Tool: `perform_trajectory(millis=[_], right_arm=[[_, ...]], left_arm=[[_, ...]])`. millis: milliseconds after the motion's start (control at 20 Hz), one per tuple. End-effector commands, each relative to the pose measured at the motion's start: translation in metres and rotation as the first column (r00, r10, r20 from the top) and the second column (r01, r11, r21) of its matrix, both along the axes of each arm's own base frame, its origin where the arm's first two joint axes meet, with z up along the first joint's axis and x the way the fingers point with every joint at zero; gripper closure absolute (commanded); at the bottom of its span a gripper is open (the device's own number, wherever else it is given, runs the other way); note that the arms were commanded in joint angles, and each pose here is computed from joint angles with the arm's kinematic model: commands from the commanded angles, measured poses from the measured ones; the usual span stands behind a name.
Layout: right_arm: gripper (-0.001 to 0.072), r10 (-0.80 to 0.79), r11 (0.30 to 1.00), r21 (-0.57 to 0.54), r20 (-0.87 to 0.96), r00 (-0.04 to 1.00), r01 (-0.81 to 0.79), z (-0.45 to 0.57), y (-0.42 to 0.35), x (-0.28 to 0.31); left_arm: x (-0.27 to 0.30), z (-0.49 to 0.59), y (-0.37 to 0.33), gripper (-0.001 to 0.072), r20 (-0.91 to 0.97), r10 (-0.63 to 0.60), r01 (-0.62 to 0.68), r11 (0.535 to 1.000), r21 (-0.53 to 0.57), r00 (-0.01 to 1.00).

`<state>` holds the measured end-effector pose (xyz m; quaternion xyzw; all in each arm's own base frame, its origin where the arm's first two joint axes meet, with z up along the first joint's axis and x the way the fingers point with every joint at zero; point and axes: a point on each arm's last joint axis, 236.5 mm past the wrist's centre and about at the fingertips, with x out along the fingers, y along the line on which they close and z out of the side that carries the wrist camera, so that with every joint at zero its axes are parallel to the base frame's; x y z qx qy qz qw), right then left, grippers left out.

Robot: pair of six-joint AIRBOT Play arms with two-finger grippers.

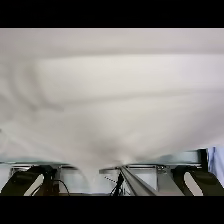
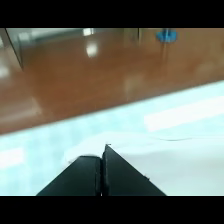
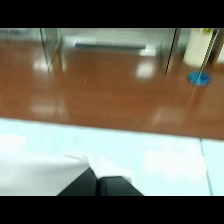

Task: Fold the shirts.

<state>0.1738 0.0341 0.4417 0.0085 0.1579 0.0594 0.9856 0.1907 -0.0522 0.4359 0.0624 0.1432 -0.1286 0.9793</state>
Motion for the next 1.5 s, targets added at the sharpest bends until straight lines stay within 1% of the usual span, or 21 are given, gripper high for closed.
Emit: perform_trajectory(millis=[0, 150, 250, 400, 500, 650, 750, 850, 900, 950, 1000, 1050, 1100, 1150, 1200, 1250, 1300, 1350, 1400, 1450], right_arm=[[0.0693, 0.088, 0.995, 0.064, -0.217, 0.972, -0.076, -0.068, 0.017, 0.029], [0.0692, 0.131, 0.986, 0.143, -0.322, 0.938, -0.088, -0.139, 0.021, 0.093], [0.0692, 0.116, 0.981, 0.189, -0.412, 0.904, -0.04, -0.199, 0.014, 0.139], [0.0692, 0.106, 0.973, 0.23, -0.526, 0.844, 0.022, -0.278, 0.006, 0.205], [0.0692, 0.113, 0.961, 0.271, -0.554, 0.825, 0.05, -0.318, 0.005, 0.249], [0.0692, 0.114, 0.935, 0.339, -0.57, 0.814, 0.106, -0.363, 0.003, 0.311], [0.0691, 0.133, 0.912, 0.39, -0.571, 0.81, 0.124, -0.378, 0.007, 0.345], [0.0686, 0.179, 0.864, 0.481, -0.573, 0.8, 0.151, -0.386, 0.012, 0.371], [0.0464, 0.204, 0.833, 0.528, -0.573, 0.794, 0.167, -0.385, 0.013, 0.379], [0.0096, 0.237, 0.807, 0.566, -0.573, 0.785, 0.169, -0.382, 0.014, 0.381], [0.0088, 0.266, 0.795, 0.585, -0.578, 0.772, 0.164, -0.376, 0.012, 0.378], [0.0089, 0.293, 0.795, 0.587, -0.593, 0.75, 0.154, -0.37, 0.007, 0.368], [0.0096, 0.341, 0.809, 0.577, -0.617, 0.709, 0.114, -0.367, 0.006, 0.349], [0.0096, 0.399, 0.836, 0.548, -0.654, 0.643, 0.039, -0.367, 0.003, 0.32], [0.0096, 0.407, 0.864, 0.503, -0.722, 0.559, 0.02, -0.373, -0.006, 0.29], [0.0096, 0.36, 0.904, 0.428, -0.795, 0.489, 0.029, -0.383, -0.021, 0.262], [0.0097, 0.275, 0.934, 0.347, -0.851, 0.448, 0.085, -0.392, -0.039, 0.239], [0.0097, 0.218, 0.943, 0.304, -0.872, 0.439, 0.134, -0.398, -0.048, 0.22], [0.0096, 0.19, 0.945, 0.287, -0.873, 0.448, 0.159, -0.405, -0.049, 0.201], [0.0096, 0.176, 0.941, 0.288, -0.866, 0.468, 0.179, -0.415, -0.044, 0.179]], left_arm=[[0.035, -0.079, -0.003, 0.0685, -0.247, 0.016, -0.01, 1.0, 0.025, 0.969], [0.106, -0.151, -0.013, 0.0685, -0.359, 0.028, -0.017, 0.999, 0.032, 0.933], [0.155, -0.205, -0.02, 0.0684, -0.433, 0.042, -0.031, 0.999, 0.032, 0.9], [0.222, -0.279, -0.029, 0.0684, -0.531, 0.063, -0.051, 0.998, 0.037, 0.845], [0.262, -0.326, -0.033, 0.0684, -0.573, 0.088, -0.098, 0.995, 0.015, 0.815], [0.3, -0.376, -0.04, 0.0684, -0.65, 0.123, -0.191, 0.981, -0.035, 0.75], [0.317, -0.393, -0.054, 0.0684, -0.685, 0.092, -0.212, 0.973, -0.093, 0.722], [0.326, -0.399, -0.065, 0.0679, -0.699, 0.059, -0.219, 0.966, -0.141, 0.712], [0.328, -0.396, -0.067, 0.0593, -0.702, 0.058, -0.242, 0.956, -0.165, 0.709], [0.328, -0.392, -0.067, 0.033, -0.703, 0.061, -0.252, 0.953, -0.171, 0.708], [0.323, -0.39, -0.064, -0.0009, -0.715, 0.057, -0.238, 0.959, -0.155, 0.696], [0.313, -0.39, -0.058, 0.0005, -0.743, 0.054, -0.21, 0.971, -0.118, 0.667], [0.294, -0.394, -0.052, 0.0005, -0.792, 0.045, -0.167, 0.983, -0.073, 0.608], [0.267, -0.405, -0.045, 0.0005, -0.854, 0.039, -0.118, 0.993, -0.026, 0.519], [0.239, -0.418, -0.038, 0.0004, -0.908, 0.04, -0.077, 0.997, 0.009, 0.418], [0.209, -0.432, -0.03, 0.0005, -0.951, 0.043, -0.049, 0.998, 0.03, 0.307], [0.177, -0.447, -0.021, 0.0004, -0.98, 0.052, -0.049, 0.998, 0.043, 0.193], [0.144, -0.462, -0.01, 0.0004, -0.994, 0.061, -0.068, 0.996, 0.055, 0.088], [0.115, -0.474, 0.0, 0.0005, -0.998, 0.064, -0.118, 0.991, 0.064, 0.003], [0.091, -0.483, 0.008, 0.0005, -0.998, 0.047, -0.166, 0.985, 0.054, -0.044]])
